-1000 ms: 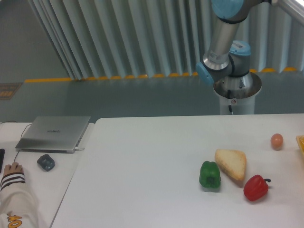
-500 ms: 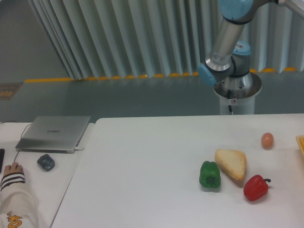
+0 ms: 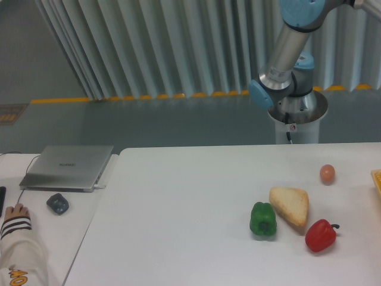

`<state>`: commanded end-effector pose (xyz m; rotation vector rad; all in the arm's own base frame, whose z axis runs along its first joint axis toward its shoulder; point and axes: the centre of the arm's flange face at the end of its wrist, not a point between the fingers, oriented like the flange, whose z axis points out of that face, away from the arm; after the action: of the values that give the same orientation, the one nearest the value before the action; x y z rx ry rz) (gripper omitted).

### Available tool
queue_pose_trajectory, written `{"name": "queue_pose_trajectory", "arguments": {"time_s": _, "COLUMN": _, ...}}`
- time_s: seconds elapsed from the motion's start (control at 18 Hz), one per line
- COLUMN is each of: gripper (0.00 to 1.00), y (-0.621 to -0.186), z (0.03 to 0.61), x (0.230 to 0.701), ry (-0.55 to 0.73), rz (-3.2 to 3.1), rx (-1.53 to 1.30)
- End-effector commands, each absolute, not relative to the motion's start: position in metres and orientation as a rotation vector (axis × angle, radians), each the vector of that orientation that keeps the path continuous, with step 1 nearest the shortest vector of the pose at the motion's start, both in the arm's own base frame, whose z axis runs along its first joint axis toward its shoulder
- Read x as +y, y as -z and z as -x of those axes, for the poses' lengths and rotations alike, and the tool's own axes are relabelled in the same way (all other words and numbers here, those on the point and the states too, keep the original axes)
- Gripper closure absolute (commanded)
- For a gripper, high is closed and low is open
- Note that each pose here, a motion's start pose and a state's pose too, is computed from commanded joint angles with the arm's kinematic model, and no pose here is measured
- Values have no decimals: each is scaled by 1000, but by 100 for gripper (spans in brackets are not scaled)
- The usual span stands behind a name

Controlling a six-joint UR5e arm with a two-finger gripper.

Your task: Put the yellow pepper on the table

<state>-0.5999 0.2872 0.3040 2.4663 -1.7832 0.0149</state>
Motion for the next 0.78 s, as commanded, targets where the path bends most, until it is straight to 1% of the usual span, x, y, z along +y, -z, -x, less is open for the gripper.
{"name": "queue_pose_trajectory", "arguments": {"time_s": 0.17, "gripper": 0, "y": -298, "z": 598, "x": 290, "ry": -34, "rz": -2462, "rx": -1784}}
{"name": "queue_pose_trajectory", "arguments": {"time_s": 0.28, "gripper": 13, "y": -298, "z": 598, "x": 291, "ry": -33, "rz": -2467, "rx": -1776}}
{"name": "queue_pose_trajectory", "arguments": {"time_s": 0.39, "gripper": 18, "y": -294, "z": 599, "x": 291, "ry": -44, "rz": -2469, "rx": -1767}}
{"name": "queue_pose_trajectory", "arguments": {"time_s": 0.44, "gripper": 35, "y": -296, "z": 600, "x": 291, "ry": -41, "rz": -2467, "rx": -1756}}
{"name": "queue_pose_trajectory", "arguments": {"time_s": 0.56, "gripper": 54, "y": -297, "z": 600, "x": 291, "ry": -50, "rz": -2473, "rx": -1724}}
{"name": "queue_pose_trajectory", "arguments": {"time_s": 0.61, "gripper": 56, "y": -298, "z": 599, "x": 293, "ry": -56, "rz": -2472, "rx": -1717}}
{"name": "queue_pose_trajectory", "arguments": {"time_s": 0.78, "gripper": 57, "y": -308, "z": 598, "x": 298, "ry": -49, "rz": -2485, "rx": -1707}}
